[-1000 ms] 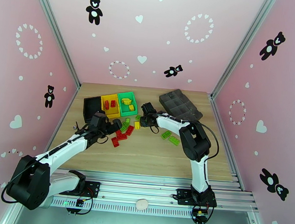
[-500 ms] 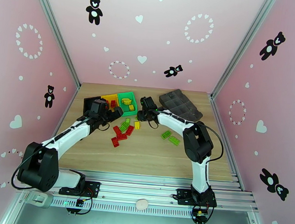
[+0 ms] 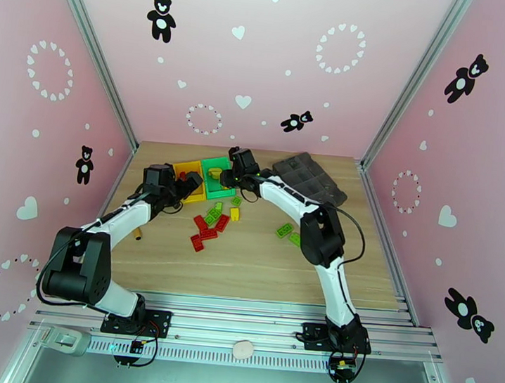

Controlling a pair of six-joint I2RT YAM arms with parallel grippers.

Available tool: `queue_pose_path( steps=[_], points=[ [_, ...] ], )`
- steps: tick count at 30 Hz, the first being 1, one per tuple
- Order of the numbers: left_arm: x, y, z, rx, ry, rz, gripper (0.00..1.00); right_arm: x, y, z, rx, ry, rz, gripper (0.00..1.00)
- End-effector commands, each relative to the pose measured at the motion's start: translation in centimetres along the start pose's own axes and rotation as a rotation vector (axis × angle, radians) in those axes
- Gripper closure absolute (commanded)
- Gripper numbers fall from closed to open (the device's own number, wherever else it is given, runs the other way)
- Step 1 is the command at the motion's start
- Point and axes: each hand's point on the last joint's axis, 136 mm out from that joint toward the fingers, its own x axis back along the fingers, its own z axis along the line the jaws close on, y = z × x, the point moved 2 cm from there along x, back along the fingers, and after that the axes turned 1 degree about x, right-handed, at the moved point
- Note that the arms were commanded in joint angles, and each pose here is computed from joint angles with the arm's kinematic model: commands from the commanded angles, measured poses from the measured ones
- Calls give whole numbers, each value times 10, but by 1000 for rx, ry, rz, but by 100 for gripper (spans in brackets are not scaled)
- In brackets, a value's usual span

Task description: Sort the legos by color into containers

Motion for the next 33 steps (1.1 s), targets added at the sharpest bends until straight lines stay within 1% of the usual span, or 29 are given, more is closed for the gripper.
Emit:
queue_pose_path(
  steps=[1, 4, 9, 11, 13, 16, 17, 23, 27, 33],
  points=[
    [0, -4, 1, 19, -31, 18, 2, -7, 15, 12, -11, 28, -36, 71],
    [1, -5, 2, 22, -32, 18, 2, -13, 24, 15, -14, 32, -54, 64],
    [4, -9, 6, 28, -27, 16, 2, -17, 33, 19, -11, 29, -61, 48],
    [6, -11, 8, 27, -24, 15, 2, -15, 36, 18, -9, 20, -66, 43],
    [8, -12, 10, 29, -22, 12, 2, -12, 37, 18, -1, 12, -66, 41],
    [12, -10, 6, 22, -32, -3, 2, -4, 38, 19, 14, 6, -61, 40],
    [12, -18, 17, 33, -9, 9, 2, -1, 38, 19, 20, 0, -60, 40],
    [19, -25, 28, 23, 22, 0, 2, 25, 33, 20, 66, -39, -60, 40],
    [20, -34, 35, 14, 41, 6, 2, 40, 20, 13, 76, -64, -51, 41],
    [21, -51, 33, -50, 86, 17, 2, 56, -8, -2, 77, -106, -4, 42]
  ],
)
